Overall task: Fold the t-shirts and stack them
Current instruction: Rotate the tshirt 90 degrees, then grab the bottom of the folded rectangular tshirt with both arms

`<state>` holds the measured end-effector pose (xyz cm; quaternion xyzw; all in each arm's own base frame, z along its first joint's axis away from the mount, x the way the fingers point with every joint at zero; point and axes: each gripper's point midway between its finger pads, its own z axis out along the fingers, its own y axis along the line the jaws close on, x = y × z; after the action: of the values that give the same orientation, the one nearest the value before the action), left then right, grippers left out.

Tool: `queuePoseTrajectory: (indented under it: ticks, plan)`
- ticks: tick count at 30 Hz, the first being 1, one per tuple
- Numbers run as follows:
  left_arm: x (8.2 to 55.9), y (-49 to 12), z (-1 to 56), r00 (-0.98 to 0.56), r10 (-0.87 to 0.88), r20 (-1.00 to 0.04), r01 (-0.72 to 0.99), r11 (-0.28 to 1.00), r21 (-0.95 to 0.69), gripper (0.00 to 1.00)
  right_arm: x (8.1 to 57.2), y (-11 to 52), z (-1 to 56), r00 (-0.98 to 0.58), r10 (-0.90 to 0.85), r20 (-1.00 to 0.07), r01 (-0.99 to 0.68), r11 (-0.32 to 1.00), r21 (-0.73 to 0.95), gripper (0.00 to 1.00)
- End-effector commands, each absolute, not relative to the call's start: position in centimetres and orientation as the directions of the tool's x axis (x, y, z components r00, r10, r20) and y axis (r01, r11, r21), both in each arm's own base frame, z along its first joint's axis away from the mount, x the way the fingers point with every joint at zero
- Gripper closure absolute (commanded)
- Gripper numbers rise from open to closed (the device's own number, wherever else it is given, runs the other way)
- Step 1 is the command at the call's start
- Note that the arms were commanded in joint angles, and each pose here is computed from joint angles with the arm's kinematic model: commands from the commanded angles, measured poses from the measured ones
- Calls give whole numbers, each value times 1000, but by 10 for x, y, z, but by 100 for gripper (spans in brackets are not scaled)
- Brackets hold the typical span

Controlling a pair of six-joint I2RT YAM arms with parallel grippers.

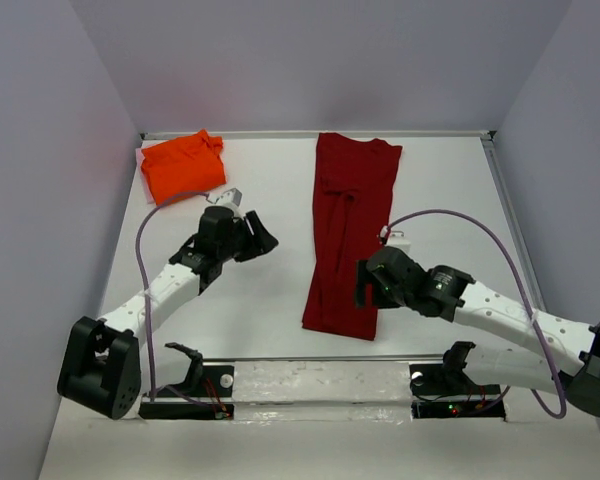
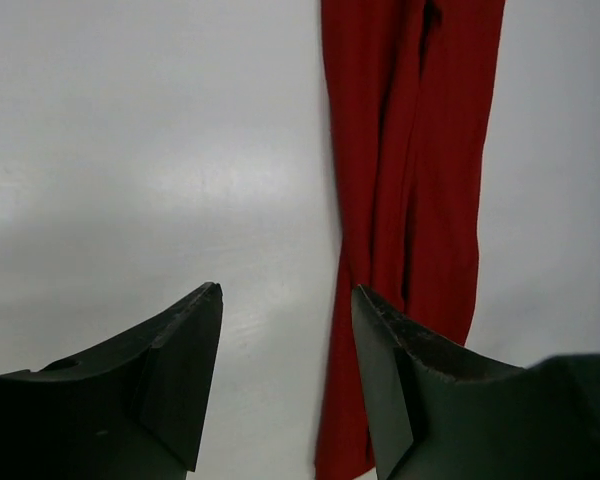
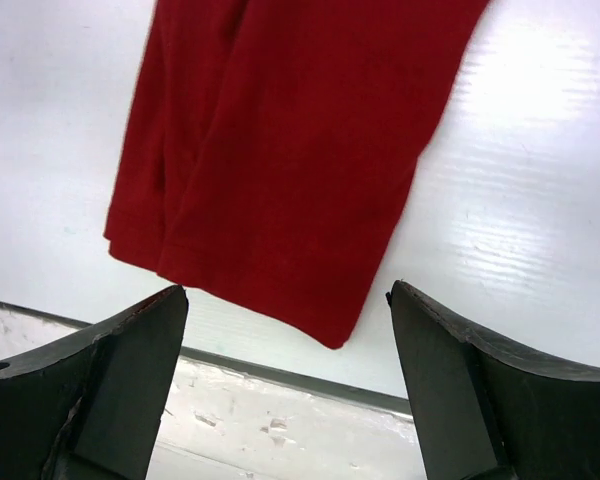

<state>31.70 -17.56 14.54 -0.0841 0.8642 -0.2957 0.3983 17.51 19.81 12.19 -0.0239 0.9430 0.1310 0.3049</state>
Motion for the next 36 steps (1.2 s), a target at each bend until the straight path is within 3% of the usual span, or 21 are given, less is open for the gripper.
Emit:
queuePoseTrajectory:
  ticks: [1,20,36]
  plan:
    - [283,-202,152,-688,-415,-596,146,726,-673,37,169,181,112,-807,140,-574,-17,965,260,14]
    - [181,-251,91,-863,-252,-438,165,678,-716,38,145,172,46,-859,249,-447,128,951,282,15]
    - [122,-270,43,-935,-136,-326,142,702,-698,40,148,182,23,-863,256,-435,133,946,294,17]
